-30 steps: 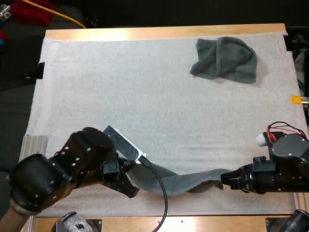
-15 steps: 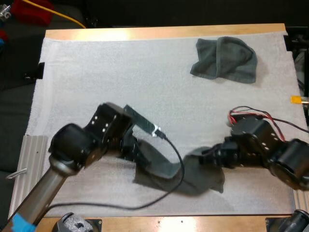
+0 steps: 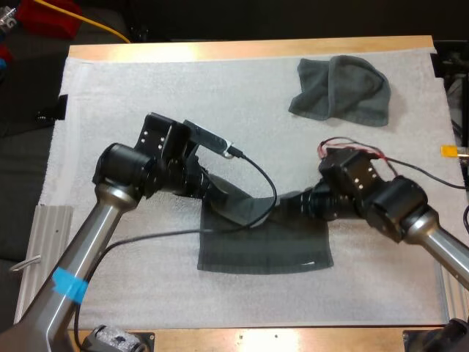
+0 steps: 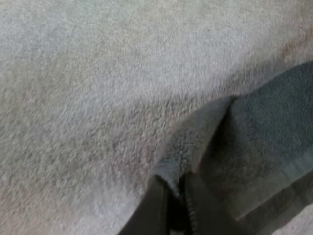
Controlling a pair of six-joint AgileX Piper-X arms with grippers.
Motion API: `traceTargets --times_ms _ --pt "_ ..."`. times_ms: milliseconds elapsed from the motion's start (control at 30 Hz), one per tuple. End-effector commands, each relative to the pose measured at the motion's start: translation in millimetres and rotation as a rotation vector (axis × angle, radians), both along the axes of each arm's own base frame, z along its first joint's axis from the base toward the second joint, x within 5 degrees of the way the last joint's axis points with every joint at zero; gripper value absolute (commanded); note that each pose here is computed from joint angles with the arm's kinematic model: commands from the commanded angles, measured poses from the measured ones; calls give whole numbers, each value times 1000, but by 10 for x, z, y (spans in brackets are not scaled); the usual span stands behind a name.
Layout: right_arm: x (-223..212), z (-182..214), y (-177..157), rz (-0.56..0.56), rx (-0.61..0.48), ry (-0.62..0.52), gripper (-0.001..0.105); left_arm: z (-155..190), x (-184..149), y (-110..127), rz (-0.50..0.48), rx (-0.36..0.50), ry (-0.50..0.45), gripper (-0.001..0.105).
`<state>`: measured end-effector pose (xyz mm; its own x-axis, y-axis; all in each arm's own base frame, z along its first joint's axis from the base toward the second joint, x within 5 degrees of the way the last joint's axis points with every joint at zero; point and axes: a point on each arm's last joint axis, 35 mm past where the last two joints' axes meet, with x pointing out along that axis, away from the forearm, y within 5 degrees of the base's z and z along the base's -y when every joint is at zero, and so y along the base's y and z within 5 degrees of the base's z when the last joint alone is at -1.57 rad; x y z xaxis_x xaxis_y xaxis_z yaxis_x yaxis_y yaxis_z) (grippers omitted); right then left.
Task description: Pick towel from pile, fold and stack
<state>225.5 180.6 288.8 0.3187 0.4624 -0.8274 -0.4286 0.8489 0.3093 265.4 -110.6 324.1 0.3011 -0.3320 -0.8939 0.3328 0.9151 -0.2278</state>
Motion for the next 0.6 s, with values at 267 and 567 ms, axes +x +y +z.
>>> traceTargets --times_ms 267,567 --pt "500 -238 -234 -89 203 126 1 -401 442 115 56 -94 78 0" --pt "884 -615 -443 -256 342 299 1 -899 818 401 257 -256 253 0"
